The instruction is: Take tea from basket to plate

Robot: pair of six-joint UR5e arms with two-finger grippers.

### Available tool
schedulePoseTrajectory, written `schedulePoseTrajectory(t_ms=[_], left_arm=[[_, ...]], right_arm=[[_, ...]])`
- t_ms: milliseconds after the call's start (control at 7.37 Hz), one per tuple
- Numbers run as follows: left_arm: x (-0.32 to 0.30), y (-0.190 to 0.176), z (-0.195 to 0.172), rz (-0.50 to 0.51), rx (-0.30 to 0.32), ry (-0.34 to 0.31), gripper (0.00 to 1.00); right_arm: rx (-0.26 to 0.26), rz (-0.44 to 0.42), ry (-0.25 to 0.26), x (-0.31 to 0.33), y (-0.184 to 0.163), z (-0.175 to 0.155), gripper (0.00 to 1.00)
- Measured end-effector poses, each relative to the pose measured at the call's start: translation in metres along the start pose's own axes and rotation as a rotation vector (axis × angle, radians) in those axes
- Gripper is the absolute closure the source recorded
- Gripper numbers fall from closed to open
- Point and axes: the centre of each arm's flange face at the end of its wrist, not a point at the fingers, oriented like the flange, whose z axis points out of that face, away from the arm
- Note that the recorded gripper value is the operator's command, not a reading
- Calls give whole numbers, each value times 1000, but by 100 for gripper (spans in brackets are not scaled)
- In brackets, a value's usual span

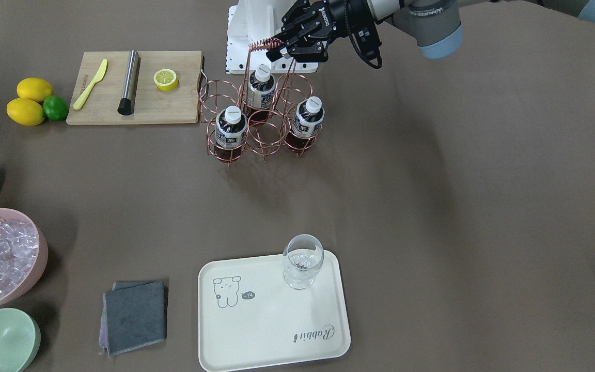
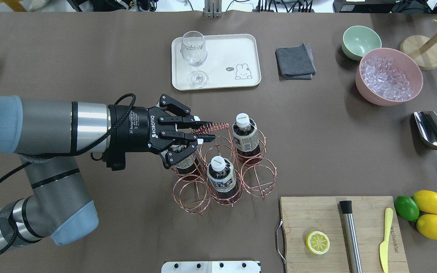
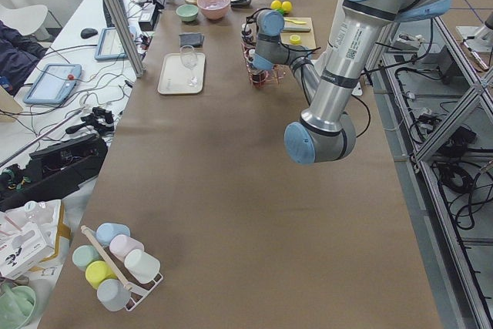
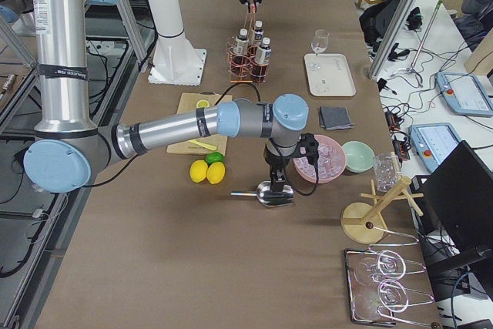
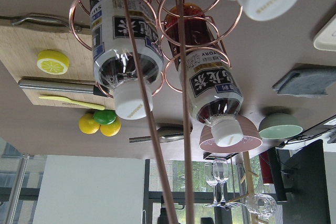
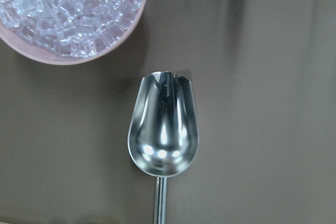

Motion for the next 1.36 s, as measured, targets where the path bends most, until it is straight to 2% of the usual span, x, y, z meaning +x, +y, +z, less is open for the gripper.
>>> schedulePoseTrajectory(t_ms=[407,814,1357], left_arm=[[-4,-3,3,-2,1,-9,100],[-5,-5,5,-3,2,-13,100],[-10,-9,10,-8,2,-16,100]], right_arm=[[-6,85,-34,-83,-29,-17,1],[-6,184,-98,-163,-54,-30,1],[-24,312,-146,-322,-84,-36,1]])
